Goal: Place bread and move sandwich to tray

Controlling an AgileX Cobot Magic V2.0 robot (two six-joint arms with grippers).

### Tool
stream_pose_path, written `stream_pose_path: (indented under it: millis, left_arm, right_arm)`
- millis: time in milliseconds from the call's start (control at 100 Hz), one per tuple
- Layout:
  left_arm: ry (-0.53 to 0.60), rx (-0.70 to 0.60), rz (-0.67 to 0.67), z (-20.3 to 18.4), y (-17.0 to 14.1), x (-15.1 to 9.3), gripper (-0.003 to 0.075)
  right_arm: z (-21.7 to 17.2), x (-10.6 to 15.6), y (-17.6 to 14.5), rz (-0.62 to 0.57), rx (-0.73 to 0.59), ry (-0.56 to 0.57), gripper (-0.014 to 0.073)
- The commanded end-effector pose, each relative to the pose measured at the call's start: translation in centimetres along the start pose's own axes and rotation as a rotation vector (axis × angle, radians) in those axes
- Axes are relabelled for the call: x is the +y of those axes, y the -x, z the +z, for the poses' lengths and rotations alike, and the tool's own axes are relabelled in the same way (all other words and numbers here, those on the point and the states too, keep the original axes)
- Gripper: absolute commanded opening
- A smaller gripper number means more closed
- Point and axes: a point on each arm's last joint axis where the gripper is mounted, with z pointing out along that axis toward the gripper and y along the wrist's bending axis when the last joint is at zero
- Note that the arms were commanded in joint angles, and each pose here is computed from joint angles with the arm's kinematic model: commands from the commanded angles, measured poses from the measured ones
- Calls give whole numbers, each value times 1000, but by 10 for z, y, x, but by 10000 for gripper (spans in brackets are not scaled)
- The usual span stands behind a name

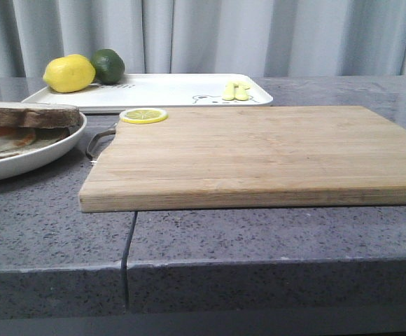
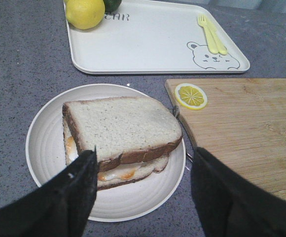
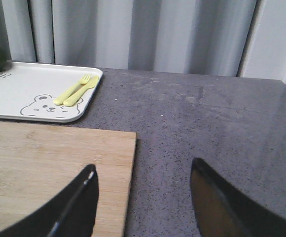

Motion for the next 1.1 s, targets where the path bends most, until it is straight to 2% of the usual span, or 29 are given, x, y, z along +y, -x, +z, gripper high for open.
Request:
stream_pose_path:
  millis: [0, 710, 950, 1090]
  left_arm:
    - [-12, -92, -12, -5, 15, -3, 386]
    - [-12, -92, -12, -5, 15, -3, 386]
    - [-3, -149, -13, -6, 20, -3, 386]
    - [20, -163, -86, -2, 23, 1, 386]
  right_arm:
    - [-3, -2, 16, -9, -101, -20, 424]
    - [-3, -2, 16, -9, -101, -20, 424]
    - [-3, -2, 16, -9, -101, -20, 424]
    - [-3, -2, 16, -9, -101, -20, 424]
